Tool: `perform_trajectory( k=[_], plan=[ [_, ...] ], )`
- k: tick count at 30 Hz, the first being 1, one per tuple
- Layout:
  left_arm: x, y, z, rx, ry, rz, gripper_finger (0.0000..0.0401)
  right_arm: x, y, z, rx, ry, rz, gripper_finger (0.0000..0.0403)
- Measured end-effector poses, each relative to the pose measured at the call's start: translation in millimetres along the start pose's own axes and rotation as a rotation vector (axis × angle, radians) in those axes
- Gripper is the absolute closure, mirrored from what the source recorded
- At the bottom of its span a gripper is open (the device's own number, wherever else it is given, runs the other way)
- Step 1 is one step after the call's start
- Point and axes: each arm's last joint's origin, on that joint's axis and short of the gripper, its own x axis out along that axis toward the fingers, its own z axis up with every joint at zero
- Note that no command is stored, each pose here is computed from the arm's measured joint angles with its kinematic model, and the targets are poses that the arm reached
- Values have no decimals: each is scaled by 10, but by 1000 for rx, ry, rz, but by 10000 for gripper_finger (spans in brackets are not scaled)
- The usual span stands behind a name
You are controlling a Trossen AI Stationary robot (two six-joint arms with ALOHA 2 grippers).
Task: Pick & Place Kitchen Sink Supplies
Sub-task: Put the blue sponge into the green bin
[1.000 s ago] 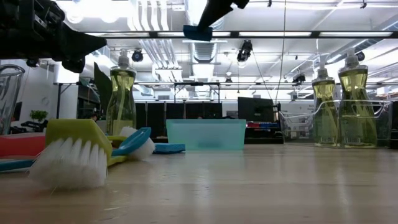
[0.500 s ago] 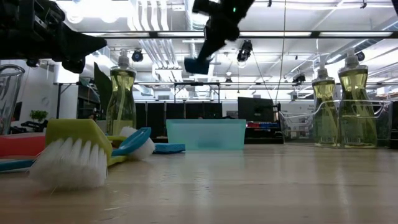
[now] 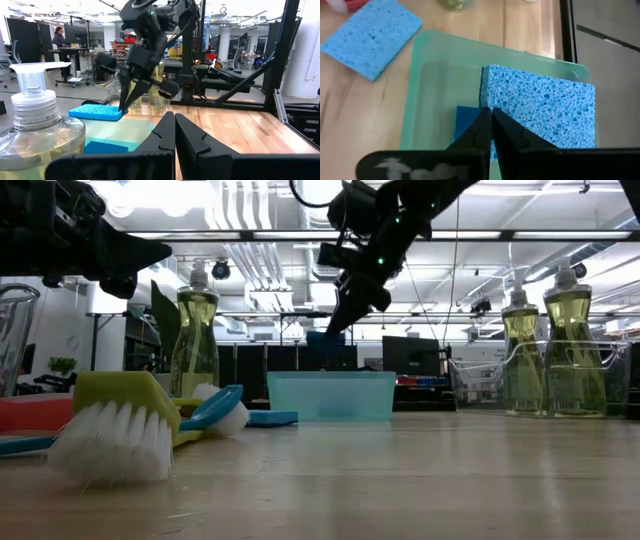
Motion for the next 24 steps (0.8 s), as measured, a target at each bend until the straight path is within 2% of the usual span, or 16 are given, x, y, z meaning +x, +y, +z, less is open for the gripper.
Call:
perform_trajectory(
  k=[6,14,24],
  plan=[
    [0,0,0,0,0,1,398,137,24,-142,-36,-49,13,394],
    [0,0,0,0,0,0,398,253,-15,-383,16,-12,7,394],
    [0,0,-1,0,0,0,398,326,13,-477,-2,-54,9,394]
  ],
)
